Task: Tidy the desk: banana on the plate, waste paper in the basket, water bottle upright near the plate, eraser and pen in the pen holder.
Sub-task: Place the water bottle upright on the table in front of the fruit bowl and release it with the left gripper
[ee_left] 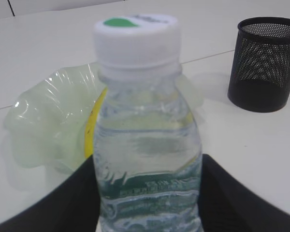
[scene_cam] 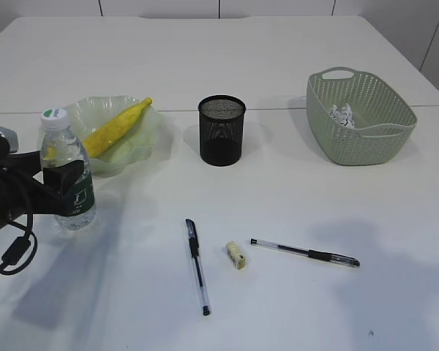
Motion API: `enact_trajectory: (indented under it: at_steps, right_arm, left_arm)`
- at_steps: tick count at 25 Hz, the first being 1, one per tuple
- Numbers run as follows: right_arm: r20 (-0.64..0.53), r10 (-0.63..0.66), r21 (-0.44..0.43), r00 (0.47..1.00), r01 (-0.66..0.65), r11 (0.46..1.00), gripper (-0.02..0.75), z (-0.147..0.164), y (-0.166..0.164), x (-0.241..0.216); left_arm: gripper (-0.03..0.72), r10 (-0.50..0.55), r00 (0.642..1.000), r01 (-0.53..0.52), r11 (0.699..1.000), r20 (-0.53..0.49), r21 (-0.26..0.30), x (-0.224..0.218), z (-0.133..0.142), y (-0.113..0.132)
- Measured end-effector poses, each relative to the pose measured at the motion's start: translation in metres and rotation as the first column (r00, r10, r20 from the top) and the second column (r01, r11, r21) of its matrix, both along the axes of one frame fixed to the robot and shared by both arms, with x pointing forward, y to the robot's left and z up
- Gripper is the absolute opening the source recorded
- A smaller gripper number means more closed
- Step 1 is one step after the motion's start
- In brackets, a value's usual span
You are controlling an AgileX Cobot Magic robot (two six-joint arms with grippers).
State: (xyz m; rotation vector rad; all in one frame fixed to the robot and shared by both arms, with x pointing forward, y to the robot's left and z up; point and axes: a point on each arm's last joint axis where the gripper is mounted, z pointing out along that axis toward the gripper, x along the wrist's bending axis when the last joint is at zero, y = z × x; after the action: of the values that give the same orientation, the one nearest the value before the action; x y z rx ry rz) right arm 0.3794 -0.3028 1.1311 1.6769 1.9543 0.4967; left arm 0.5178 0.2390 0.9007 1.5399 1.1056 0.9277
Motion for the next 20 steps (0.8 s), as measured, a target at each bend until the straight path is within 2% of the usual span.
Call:
enact_trajectory:
  at_steps: [9, 20]
  right_arm:
    - [0.0, 0.0, 0.0, 1.0, 0.0, 1.0, 0.236, 0.0, 0.0, 0.0]
    - [0.0, 0.0, 0.0, 1.0, 0.0, 1.0, 0.236, 0.0, 0.0, 0.0]
  left_arm:
    - [0.448, 0.005, 1.0, -0.005, 1.0, -0.005, -0.01, 0.0, -0.0002, 0.0003]
    - [0.454, 0.016, 1.0, -0.016, 1.0, -0.006, -0.012, 0.0003, -0.0002, 0.0011]
